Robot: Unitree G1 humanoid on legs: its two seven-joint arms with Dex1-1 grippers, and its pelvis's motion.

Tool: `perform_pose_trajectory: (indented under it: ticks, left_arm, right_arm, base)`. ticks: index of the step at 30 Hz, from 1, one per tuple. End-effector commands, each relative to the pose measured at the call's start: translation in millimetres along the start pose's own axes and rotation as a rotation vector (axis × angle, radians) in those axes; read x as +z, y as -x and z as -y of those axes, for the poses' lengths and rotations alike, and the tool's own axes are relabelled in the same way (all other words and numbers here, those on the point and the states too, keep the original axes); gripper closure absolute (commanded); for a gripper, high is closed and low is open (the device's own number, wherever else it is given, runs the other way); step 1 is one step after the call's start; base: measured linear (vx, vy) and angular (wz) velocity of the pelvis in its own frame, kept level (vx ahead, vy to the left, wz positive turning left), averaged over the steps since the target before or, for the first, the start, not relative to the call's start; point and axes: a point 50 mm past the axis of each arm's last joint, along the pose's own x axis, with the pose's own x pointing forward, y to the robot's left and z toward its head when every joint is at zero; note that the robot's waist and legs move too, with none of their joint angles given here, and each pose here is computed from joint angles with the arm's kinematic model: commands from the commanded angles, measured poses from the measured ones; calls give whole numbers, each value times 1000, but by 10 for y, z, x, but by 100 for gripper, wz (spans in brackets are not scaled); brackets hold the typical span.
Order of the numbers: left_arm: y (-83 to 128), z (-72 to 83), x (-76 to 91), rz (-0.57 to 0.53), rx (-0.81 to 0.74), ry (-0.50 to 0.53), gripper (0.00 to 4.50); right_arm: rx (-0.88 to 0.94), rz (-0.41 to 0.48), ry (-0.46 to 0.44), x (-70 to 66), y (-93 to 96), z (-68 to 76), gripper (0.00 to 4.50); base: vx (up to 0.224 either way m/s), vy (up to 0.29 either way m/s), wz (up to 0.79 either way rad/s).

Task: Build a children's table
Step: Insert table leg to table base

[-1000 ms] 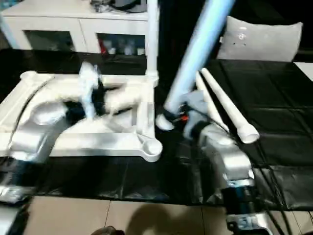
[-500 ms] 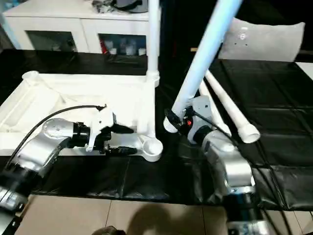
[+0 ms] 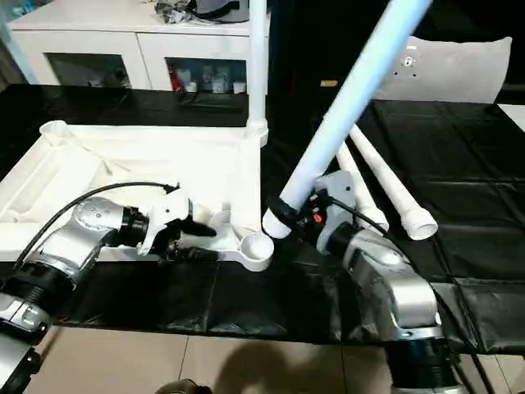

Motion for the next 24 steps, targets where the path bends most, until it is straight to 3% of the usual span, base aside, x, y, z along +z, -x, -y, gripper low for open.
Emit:
perform_pose_trajectory:
  ticks: [1,19,24]
  left_arm:
    - [-5,-22,11,-17,-17,-27,239]
    - [-21,-61,-102,-60,-37,-8,386]
    - [-48,-42,-68,-26,-70,1,417]
  right_arm:
    - [52,24,10,90,1,-54,260]
    - [160,-32,20,102,-10,-163,260]
    - [162,-105,68,74,-35,-148,260]
  base:
    - [0,0,0]
    - [0,0,0]
    - [0,0,0]
